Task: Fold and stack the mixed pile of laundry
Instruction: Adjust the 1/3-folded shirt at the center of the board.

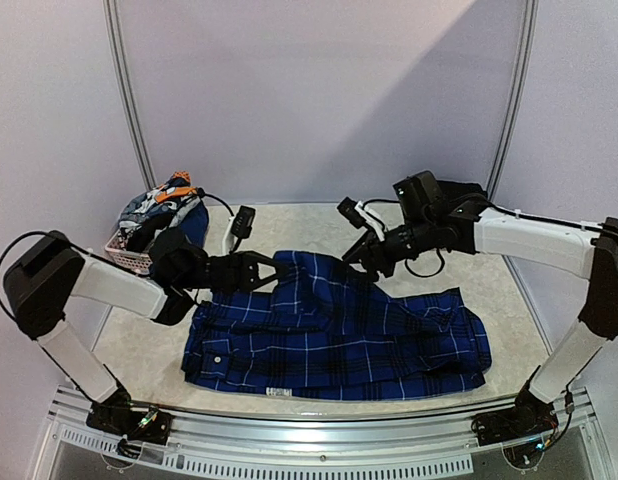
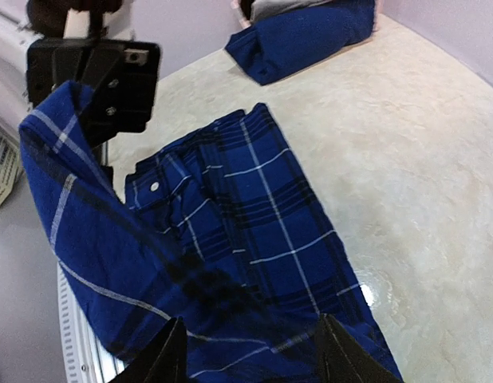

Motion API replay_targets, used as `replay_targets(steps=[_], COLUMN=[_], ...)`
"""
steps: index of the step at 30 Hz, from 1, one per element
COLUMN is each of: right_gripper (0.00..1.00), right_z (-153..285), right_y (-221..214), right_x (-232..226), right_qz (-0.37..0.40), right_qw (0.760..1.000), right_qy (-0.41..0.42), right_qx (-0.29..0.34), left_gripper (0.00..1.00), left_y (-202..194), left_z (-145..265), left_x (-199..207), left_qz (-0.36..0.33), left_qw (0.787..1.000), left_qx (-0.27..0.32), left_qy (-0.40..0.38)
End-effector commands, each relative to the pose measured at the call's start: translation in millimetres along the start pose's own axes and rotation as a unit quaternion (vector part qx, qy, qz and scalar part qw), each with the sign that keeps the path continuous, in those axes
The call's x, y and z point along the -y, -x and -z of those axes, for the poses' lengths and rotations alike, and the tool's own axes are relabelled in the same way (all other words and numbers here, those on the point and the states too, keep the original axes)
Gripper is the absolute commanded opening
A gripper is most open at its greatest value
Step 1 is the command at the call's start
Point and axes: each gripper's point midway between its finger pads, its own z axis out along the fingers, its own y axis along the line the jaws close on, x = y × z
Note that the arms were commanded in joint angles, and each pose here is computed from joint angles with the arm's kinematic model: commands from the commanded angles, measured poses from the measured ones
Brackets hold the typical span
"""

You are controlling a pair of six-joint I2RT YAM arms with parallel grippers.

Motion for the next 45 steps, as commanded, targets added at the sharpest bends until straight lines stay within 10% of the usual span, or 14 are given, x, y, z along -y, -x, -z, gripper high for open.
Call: replay_targets(steps=[1,10,32,45], right_gripper=[0.56,0.53,0.39,0.36], right_z=[30,84,48,49], right_y=[32,0,-162,-224], right_x=[19,100,95,80], right_qz=[-0.041,-0.148,-0.267,-0.340], right_qw=[0.991,0.913,0.891,0.871], right_qy=[-0.100,-0.370,-0.358,-0.349], right_qx=[0.074,0.089,-0.079,-0.066], left_gripper=[0.00,0.00,0.00,0.00], left_y=[0,-17,-43,-27], left_z=[10,45,98,87], left_x=[-18,-22,-20,-3], left_qz=[0.025,0.088,0.086,0.100], left_qw=[0.992,0.928,0.854,0.870], left_qx=[-0.014,-0.082,-0.158,-0.142], left_qy=[0.122,0.352,0.488,0.462])
